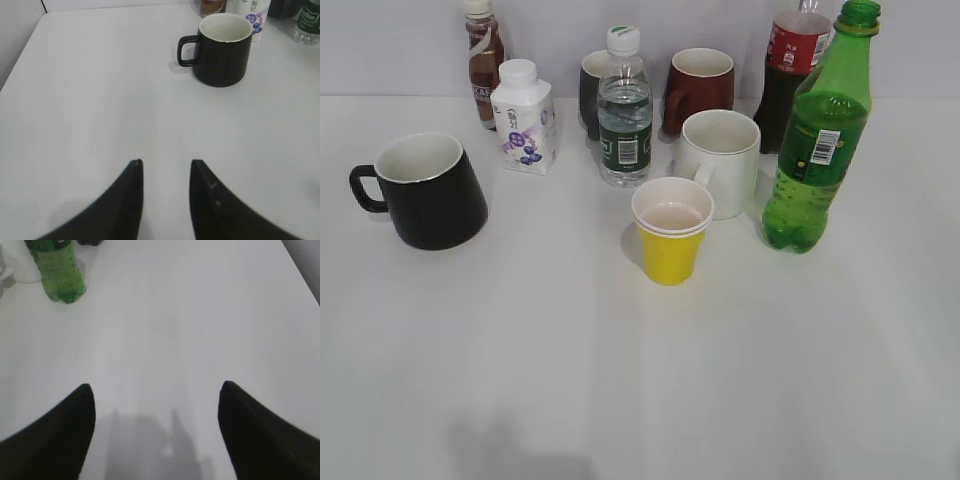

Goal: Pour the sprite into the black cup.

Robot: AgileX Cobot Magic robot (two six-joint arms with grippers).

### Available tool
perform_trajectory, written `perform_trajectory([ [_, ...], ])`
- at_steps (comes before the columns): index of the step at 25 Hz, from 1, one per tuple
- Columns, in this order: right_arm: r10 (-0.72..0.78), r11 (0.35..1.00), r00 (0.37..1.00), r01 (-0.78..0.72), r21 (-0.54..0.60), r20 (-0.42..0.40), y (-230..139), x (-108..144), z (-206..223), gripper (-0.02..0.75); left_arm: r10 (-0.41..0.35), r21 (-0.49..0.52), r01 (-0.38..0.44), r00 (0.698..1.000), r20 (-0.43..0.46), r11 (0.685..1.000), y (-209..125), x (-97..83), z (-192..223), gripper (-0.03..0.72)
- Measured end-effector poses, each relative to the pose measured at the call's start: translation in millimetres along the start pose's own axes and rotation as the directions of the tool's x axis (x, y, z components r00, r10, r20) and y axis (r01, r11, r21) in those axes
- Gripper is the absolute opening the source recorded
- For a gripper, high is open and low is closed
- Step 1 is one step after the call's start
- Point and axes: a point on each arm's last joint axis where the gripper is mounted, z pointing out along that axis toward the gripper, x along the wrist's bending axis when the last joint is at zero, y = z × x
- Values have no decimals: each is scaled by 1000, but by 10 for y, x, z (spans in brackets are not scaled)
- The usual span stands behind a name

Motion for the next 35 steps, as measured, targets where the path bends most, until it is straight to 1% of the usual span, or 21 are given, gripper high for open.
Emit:
perform_trajectory([
  [14,0,1000,1000,0,0,0,0,0,0,574,0,-5,0,1000,0,1000,6,0,-3,249],
  [15,0,1000,1000,0,0,0,0,0,0,574,0,-20,0,1000,0,1000,26,0,-17,249],
  [16,0,1000,1000,0,0,0,0,0,0,574,-1,-60,1,1000,1,998,69,0,-35,249],
  [17,0,1000,1000,0,0,0,0,0,0,574,-1,-123,1,1000,4,992,136,-2,-44,249],
  [18,0,1000,1000,0,0,0,0,0,0,574,0,-187,1,1000,6,982,210,-4,-39,249],
  [19,0,1000,1000,0,0,0,0,0,0,574,1,-275,1,1000,9,962,306,-8,-37,249],
  [21,0,1000,1000,0,0,0,0,0,0,574,5,-443,2,1000,15,896,496,-18,-5,249],
  [24,0,1000,1000,0,0,0,0,0,0,574,12,-585,3,1000,22,811,678,-37,125,249],
  [26,0,1000,1000,0,0,0,0,0,0,574,16,-613,3,1000,26,790,736,-49,277,249],
  [28,0,1000,1000,0,0,0,0,0,0,574,24,-612,-2,999,28,791,767,-63,475,249],
  [29,0,1000,1000,0,0,0,0,0,0,574,32,-600,-11,999,25,800,751,-70,578,249],
  [31,0,1000,1000,0,0,0,0,0,0,574,36,-572,-11,999,32,820,710,-86,812,249],
  [32,0,1000,1000,0,0,0,0,0,0,574,38,-545,-12,999,35,838,656,-94,939,249],
  [35,0,1000,1000,0,0,0,0,0,0,574,40,-486,-12,998,47,874,458,-116,1261,249],
])
